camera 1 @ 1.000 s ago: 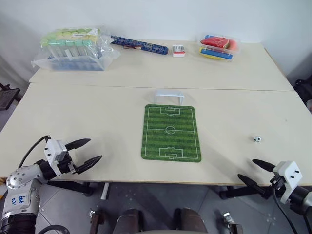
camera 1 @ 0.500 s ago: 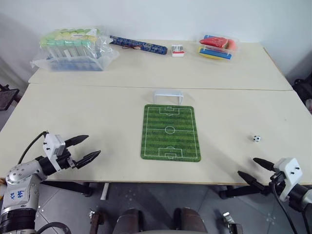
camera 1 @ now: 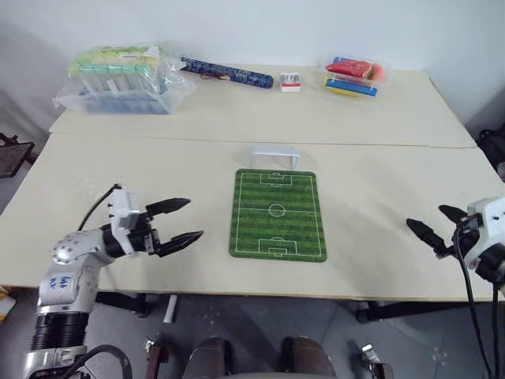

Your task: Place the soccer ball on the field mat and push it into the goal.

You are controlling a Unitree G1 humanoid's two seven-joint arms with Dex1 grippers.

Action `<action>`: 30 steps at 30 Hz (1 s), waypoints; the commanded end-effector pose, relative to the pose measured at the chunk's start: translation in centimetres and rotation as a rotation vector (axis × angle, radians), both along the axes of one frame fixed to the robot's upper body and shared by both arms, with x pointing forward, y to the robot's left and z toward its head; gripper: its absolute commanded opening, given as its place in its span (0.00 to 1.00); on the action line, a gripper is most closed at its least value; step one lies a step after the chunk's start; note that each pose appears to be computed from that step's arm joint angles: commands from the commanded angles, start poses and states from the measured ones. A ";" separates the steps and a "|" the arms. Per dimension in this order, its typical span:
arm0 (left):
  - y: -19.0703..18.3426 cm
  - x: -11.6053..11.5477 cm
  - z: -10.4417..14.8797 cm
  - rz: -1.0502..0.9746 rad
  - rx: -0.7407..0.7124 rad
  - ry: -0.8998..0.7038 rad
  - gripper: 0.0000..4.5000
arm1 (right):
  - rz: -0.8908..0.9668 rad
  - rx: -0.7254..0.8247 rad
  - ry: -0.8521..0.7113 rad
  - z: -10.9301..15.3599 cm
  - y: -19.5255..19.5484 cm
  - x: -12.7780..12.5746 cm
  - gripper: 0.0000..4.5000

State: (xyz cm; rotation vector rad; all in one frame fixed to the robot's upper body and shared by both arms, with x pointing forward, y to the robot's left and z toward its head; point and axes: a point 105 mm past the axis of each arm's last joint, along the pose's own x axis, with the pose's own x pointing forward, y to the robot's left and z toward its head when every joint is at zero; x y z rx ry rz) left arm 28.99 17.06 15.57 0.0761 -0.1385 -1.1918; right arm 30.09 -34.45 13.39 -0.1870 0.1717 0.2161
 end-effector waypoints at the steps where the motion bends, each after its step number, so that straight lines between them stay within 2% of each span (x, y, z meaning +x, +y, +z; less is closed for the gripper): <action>1: -1.7 -0.2 0.9 -0.083 -0.013 -0.049 1.00 | -0.030 0.015 0.062 -1.6 -1.0 0.8 0.96; 10: -2.1 0.2 0.9 -0.094 -0.014 -0.065 1.00 | 0.036 0.037 0.162 -3.9 -0.1 0.8 0.96; 15: -2.0 0.2 0.7 -0.093 -0.016 -0.069 1.00 | 0.057 0.031 0.164 -4.0 0.6 0.8 0.64; 21: -1.5 0.1 0.5 -0.087 -0.017 -0.067 1.00 | 0.073 0.021 0.114 -2.3 1.1 1.2 0.20; 24: -0.6 0.2 0.1 -0.065 -0.012 -0.068 1.00 | 0.169 -0.026 0.073 0.0 3.2 1.2 0.19; 26: 0.2 0.3 -0.1 -0.043 -0.010 -0.085 1.00 | 0.299 -0.053 0.047 2.1 6.7 1.5 0.19; 30: 1.1 0.7 -0.4 -0.023 -0.018 -0.092 1.00 | 0.483 -0.081 0.025 4.0 12.1 1.8 0.19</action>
